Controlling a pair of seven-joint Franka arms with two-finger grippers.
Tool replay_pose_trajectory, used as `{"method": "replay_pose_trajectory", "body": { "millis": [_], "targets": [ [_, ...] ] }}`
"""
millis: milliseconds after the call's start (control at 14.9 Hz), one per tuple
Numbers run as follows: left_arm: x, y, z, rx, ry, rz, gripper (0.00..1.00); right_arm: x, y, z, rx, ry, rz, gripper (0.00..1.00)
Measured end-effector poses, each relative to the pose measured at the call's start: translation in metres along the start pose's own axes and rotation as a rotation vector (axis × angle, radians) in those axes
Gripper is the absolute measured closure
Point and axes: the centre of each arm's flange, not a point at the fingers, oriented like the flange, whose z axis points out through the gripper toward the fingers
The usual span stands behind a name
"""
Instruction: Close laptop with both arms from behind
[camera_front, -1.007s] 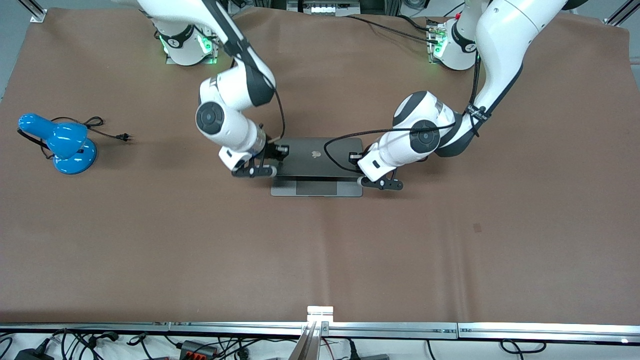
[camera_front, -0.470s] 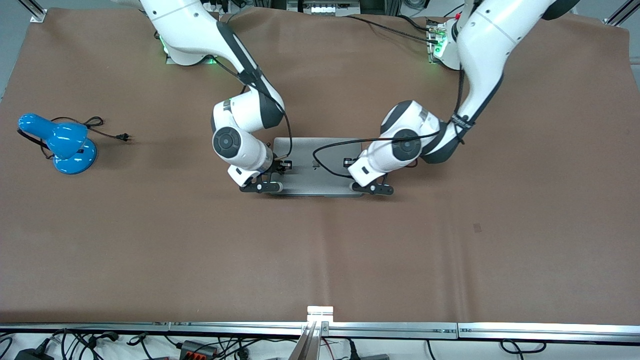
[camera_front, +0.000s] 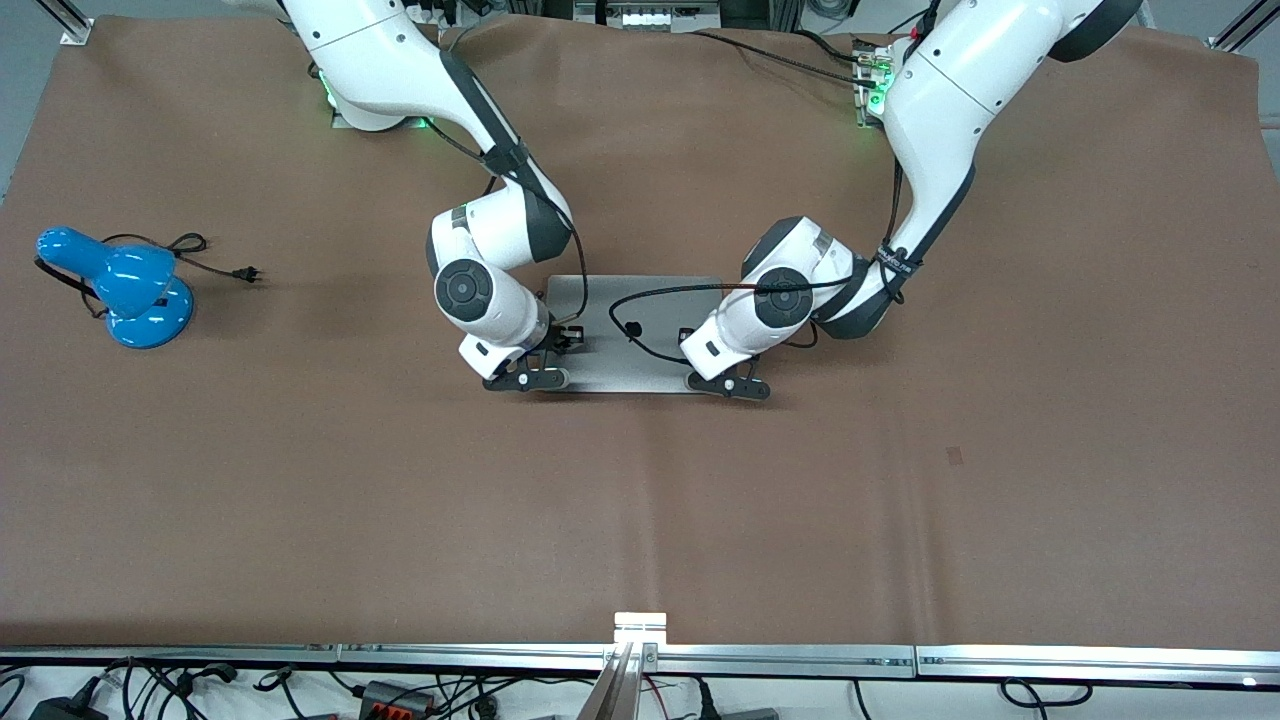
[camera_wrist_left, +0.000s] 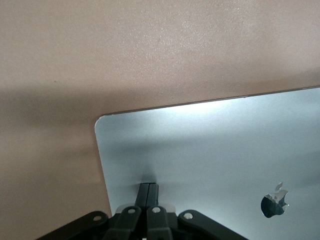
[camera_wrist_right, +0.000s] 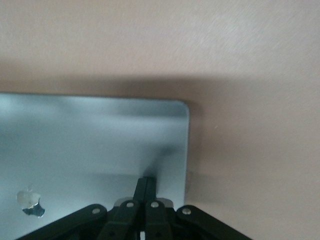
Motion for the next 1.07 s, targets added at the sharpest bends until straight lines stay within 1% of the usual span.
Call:
{"method": "replay_pose_trajectory", "body": {
  "millis": [134,268,403,537,738,872,1074],
  "targets": [
    [0.002,-0.002,-0.001,0.002,0.005,-0.001,0.99,0.012,0.007,-0.025,-0.029,0.006,-0.011,0.99],
    [0.006,-0.006,-0.005,0.010,0.010,-0.004,0.99,0.023,0.012,-0.070,-0.069,-0.014,-0.030,0.99],
    [0.012,-0.010,-0.019,0.030,-0.006,-0.011,0.99,0.030,0.018,-0.121,-0.106,-0.033,-0.038,0.99],
    [0.018,-0.017,-0.053,0.060,-0.022,-0.023,0.99,0.034,0.026,-0.168,-0.136,-0.036,-0.037,0.99],
    [0.026,-0.047,-0.128,0.105,-0.019,-0.072,0.99,0.040,0.045,-0.225,-0.162,-0.034,-0.026,0.99],
    [0.028,-0.076,-0.168,0.123,-0.012,-0.100,0.99,0.043,0.060,-0.248,-0.173,-0.047,-0.034,0.99],
    [0.017,-0.097,-0.210,0.165,-0.046,-0.095,0.99,0.047,0.079,-0.268,-0.186,-0.059,-0.045,0.99]
  ]
}}
